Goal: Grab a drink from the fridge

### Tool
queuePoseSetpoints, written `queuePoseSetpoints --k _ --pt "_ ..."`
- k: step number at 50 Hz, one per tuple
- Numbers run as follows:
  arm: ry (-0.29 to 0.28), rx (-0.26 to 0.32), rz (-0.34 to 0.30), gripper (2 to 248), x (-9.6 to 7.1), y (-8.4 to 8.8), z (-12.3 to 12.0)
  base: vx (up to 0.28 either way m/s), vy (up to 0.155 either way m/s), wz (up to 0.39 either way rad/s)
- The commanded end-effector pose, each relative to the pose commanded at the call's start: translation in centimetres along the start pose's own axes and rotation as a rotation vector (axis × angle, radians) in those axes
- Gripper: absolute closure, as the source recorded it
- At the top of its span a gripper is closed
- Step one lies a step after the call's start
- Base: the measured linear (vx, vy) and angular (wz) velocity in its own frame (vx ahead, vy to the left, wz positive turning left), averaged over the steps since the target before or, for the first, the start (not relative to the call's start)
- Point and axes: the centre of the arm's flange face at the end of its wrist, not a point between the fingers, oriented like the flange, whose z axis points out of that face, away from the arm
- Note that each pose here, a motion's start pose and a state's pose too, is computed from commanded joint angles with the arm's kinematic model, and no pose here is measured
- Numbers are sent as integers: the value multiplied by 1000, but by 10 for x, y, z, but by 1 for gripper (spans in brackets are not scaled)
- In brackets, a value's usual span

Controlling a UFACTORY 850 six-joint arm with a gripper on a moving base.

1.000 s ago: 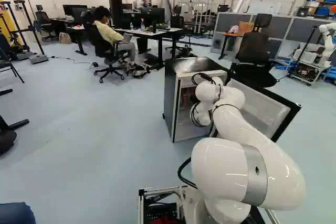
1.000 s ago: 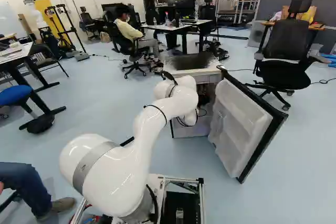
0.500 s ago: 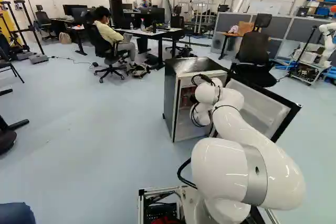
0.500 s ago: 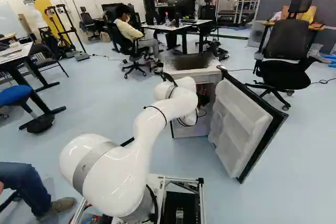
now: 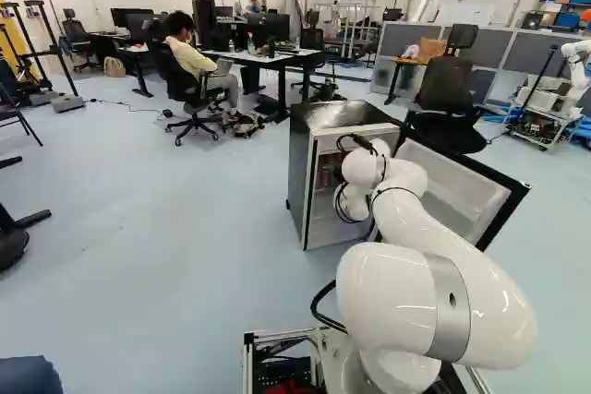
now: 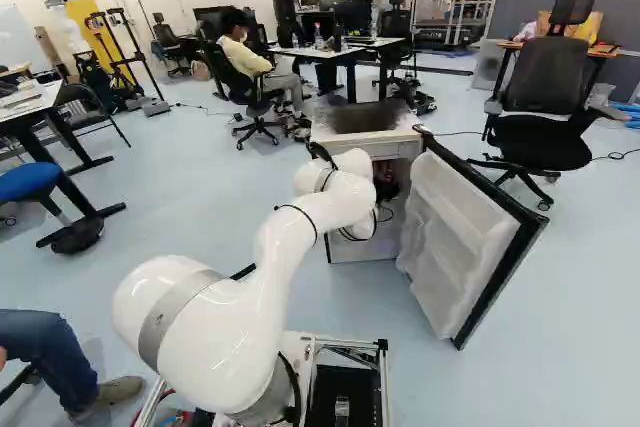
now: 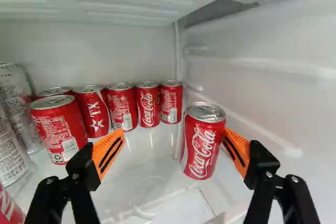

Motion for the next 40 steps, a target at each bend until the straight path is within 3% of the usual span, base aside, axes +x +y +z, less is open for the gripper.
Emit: queuePoseSetpoints --k 40 --pt "22 18 -2 3 -3 -13 7 0 0 0"
